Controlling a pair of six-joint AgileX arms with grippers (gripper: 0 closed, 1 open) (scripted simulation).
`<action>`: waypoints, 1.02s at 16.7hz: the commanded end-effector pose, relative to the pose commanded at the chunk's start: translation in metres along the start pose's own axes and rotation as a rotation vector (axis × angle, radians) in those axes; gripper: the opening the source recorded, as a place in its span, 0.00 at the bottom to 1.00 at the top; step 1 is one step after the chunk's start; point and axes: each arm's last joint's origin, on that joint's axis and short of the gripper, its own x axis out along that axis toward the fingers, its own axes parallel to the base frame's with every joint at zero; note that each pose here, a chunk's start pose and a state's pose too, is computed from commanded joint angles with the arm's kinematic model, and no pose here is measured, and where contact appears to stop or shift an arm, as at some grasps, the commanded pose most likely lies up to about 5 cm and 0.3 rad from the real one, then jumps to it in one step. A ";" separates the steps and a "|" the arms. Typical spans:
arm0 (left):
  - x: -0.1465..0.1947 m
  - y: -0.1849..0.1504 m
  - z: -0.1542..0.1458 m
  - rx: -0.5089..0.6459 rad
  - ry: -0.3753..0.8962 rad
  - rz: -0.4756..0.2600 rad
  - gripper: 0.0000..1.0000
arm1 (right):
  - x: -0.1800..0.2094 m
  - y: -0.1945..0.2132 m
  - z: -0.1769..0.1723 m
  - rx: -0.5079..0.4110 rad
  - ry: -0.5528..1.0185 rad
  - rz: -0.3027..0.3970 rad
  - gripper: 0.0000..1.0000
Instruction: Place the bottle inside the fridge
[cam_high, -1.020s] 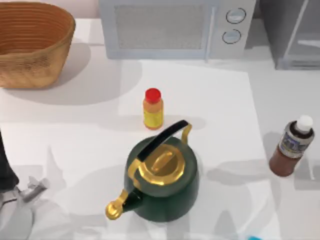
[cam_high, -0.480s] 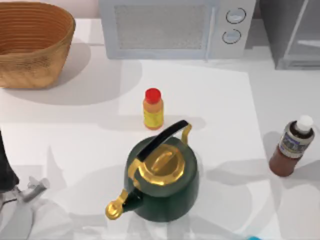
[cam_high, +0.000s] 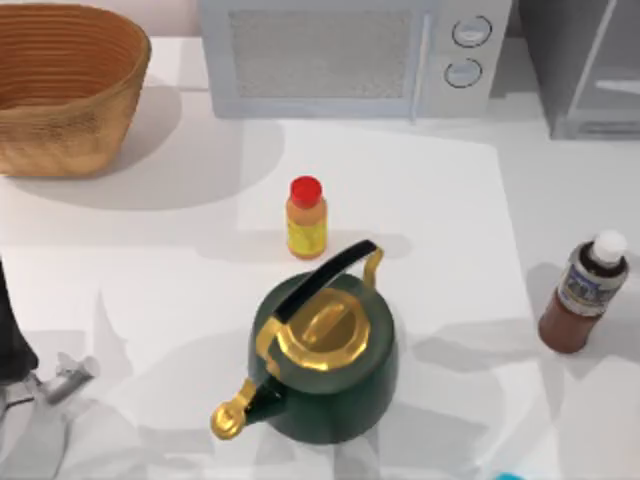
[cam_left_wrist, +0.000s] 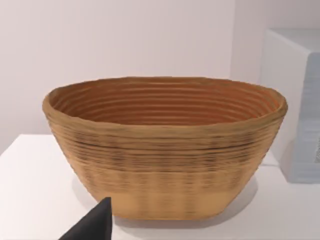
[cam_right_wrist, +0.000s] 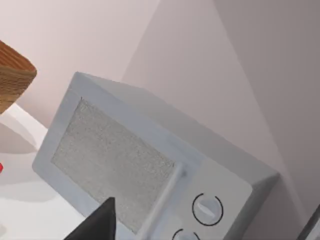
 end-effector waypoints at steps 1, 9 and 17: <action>0.000 0.000 0.000 0.000 0.000 0.000 1.00 | 0.002 -0.002 -0.008 0.012 0.016 0.037 1.00; 0.000 0.000 0.000 0.000 0.000 0.000 1.00 | -0.001 0.009 -0.088 0.349 0.231 0.258 1.00; 0.000 0.000 0.000 0.000 0.000 0.000 1.00 | -0.011 0.017 -0.106 0.485 0.323 0.243 1.00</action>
